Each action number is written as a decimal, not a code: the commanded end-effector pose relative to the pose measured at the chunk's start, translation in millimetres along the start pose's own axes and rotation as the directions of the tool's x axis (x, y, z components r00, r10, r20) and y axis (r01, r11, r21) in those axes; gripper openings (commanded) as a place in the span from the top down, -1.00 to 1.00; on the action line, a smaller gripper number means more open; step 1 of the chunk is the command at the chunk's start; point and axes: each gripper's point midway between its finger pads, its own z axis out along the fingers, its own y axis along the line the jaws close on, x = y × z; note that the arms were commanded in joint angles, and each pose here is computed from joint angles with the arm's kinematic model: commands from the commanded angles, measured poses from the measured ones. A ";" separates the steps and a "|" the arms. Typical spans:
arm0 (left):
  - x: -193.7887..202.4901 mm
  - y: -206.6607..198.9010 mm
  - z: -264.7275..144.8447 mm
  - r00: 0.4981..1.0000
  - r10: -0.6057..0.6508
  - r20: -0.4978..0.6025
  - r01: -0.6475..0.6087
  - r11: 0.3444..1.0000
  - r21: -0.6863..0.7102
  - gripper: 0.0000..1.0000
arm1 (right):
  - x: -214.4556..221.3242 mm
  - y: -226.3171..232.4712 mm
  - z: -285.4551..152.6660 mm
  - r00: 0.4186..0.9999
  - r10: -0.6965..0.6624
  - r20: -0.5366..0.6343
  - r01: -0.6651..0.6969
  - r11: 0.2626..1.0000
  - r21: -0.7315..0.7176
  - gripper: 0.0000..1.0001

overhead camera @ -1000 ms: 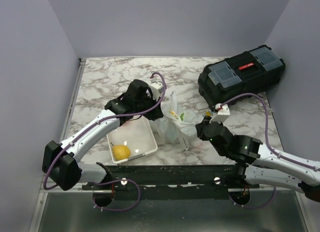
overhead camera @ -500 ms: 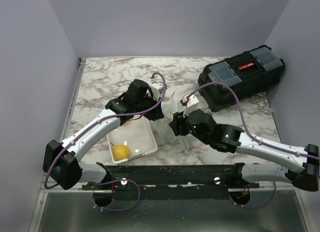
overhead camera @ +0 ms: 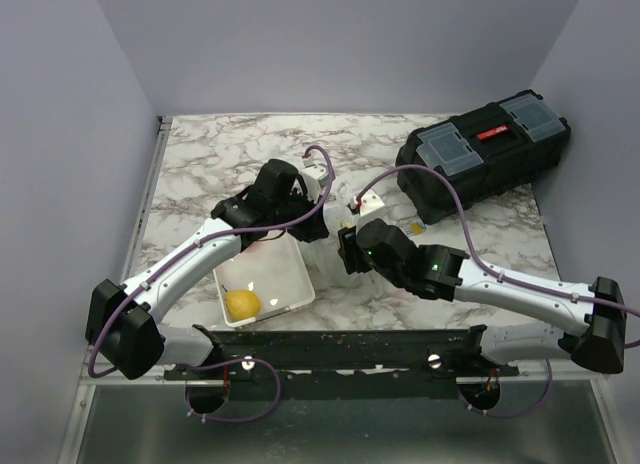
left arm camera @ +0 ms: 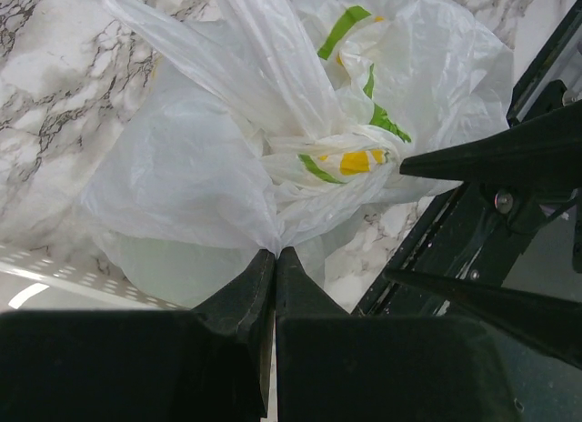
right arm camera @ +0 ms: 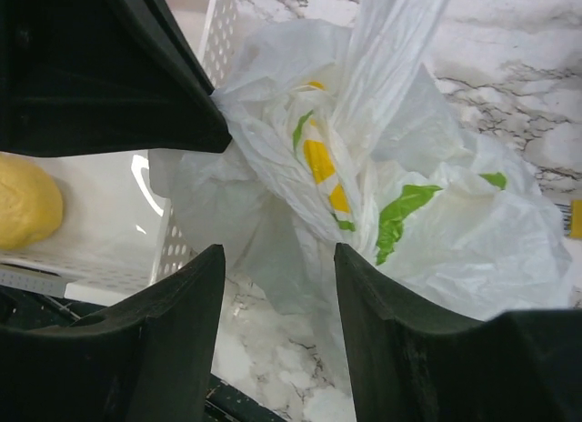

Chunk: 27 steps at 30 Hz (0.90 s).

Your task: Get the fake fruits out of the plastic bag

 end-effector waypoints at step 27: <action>-3.3 0.7 -1.0 1.000 -0.012 0.011 0.012 1.000 0.012 1.00 | 24.7 -67.2 11.8 0.999 -0.015 0.051 -0.005 0.928 0.372 0.47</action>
